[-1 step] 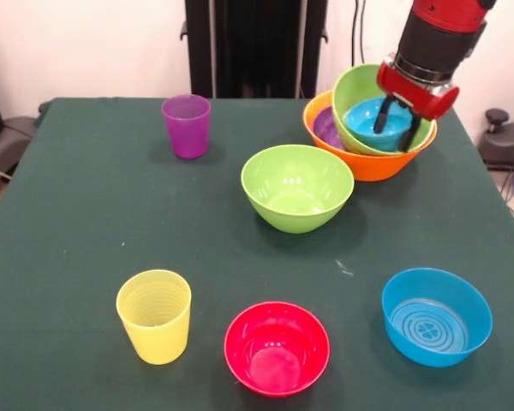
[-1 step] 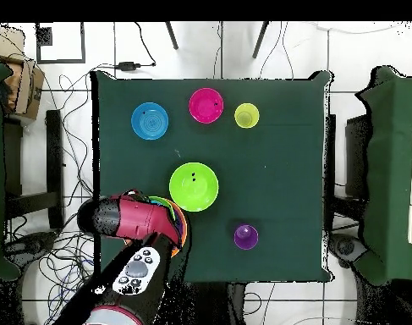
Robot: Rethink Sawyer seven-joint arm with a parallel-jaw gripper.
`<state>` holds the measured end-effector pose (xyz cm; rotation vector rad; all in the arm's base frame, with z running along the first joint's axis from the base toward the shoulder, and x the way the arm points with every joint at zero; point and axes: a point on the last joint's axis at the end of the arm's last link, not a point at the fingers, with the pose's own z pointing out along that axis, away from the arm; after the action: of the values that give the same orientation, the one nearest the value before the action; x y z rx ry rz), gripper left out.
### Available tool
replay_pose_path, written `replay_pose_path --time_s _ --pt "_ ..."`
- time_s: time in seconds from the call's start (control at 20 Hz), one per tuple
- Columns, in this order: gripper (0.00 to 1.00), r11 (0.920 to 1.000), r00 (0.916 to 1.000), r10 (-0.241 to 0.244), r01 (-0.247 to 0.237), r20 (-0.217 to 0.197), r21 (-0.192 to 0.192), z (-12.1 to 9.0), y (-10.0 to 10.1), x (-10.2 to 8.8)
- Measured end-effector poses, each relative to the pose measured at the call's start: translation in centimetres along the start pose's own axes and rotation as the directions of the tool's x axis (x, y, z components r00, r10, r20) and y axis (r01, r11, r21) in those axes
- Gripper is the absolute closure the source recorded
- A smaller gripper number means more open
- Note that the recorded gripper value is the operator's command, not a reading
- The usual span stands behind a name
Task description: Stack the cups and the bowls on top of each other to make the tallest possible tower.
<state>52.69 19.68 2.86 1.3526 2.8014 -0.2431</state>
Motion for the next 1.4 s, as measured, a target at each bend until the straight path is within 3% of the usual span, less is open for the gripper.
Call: replay_pose_path --time_s 0.9,1.05,1.4 --pt "1.0 0.9998 0.9999 0.015 -0.015 0.005 0.012 -0.8 -0.2 -1.3" --pt "1.0 0.9997 0.9998 0.02 -0.02 -0.006 0.017 -1.6 -0.3 -1.5" --pt "1.0 0.9989 0.9981 0.042 -0.041 -0.045 0.023 -5.9 -0.6 -2.2"
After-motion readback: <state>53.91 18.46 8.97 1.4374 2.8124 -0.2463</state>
